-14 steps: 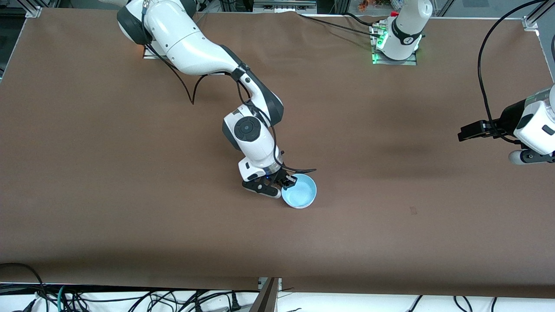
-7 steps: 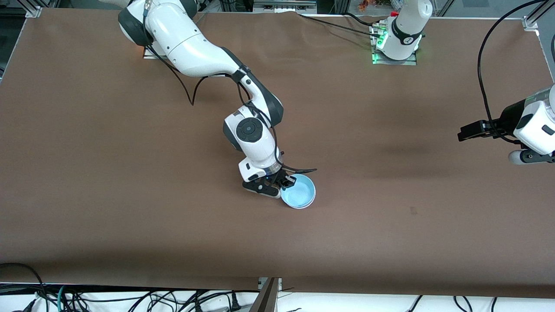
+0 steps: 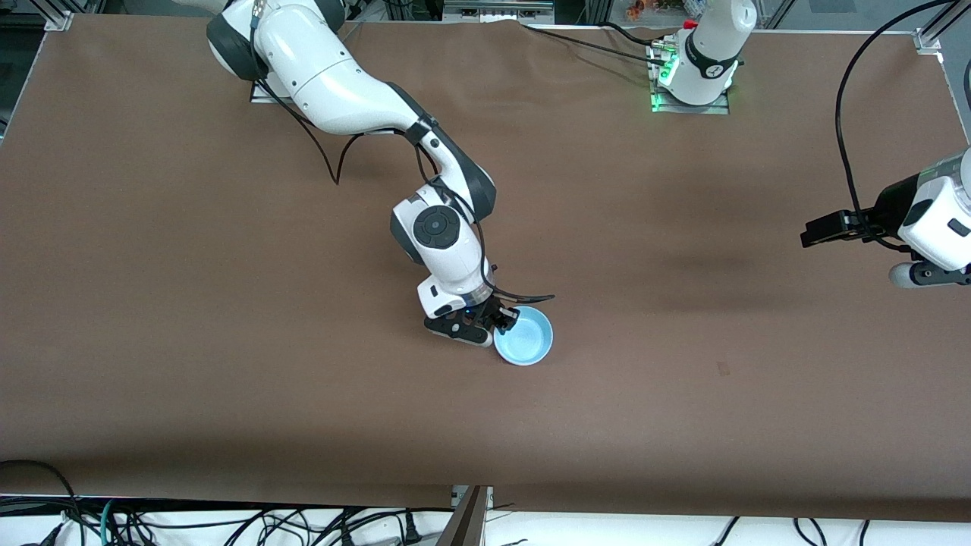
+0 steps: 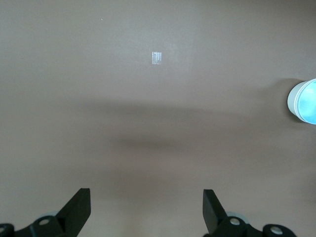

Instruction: Stack pink and blue bowls on white bowl

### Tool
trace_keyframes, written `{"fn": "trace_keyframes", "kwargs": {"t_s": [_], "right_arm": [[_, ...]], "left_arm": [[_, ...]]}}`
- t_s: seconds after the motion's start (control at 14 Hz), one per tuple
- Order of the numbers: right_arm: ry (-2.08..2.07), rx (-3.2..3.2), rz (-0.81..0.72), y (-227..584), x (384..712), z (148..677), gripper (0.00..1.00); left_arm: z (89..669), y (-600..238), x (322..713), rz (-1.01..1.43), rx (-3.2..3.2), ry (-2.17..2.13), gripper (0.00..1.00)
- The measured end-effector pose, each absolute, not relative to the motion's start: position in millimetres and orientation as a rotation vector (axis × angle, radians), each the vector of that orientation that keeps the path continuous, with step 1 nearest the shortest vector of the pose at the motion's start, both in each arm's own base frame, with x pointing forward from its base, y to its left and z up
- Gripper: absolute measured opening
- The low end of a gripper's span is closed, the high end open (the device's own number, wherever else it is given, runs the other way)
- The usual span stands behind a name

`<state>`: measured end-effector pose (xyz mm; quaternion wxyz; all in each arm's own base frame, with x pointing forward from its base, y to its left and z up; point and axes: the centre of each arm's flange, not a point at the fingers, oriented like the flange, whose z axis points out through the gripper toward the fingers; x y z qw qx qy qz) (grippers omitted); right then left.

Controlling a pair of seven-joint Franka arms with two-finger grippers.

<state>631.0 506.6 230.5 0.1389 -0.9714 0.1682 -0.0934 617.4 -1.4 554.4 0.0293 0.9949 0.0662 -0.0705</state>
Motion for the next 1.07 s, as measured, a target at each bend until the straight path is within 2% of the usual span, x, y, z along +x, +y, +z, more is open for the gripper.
{"fn": "trace_keyframes", "kwargs": {"t_s": [0.21,0.36,0.43,0.64,0.79,0.93,1.07], "right_arm": [[0.498,-2.839,-0.246,502,635,249,0.73],[0.518,-2.865,-0.237,487,645,282,0.93],[0.521,-2.889,-0.222,471,654,304,1.00],[0.526,-2.990,-0.126,383,682,384,1.00],[0.462,-3.057,-0.015,316,686,441,1.00],[0.374,-3.065,0.045,252,679,493,1.00],[0.258,-3.078,0.069,191,655,534,1.00]], "left_arm": [[554,-1,617,-0.218,3.069,0.204,1.00],[554,-2,617,-0.219,3.069,0.202,1.00],[554,-3,617,-0.219,3.069,0.197,1.00],[553,-8,618,-0.220,3.097,0.178,1.00],[553,-11,617,-0.220,3.104,0.167,1.00],[553,-12,617,-0.220,3.105,0.164,1.00],[553,-12,617,-0.220,3.105,0.164,1.00]]}}
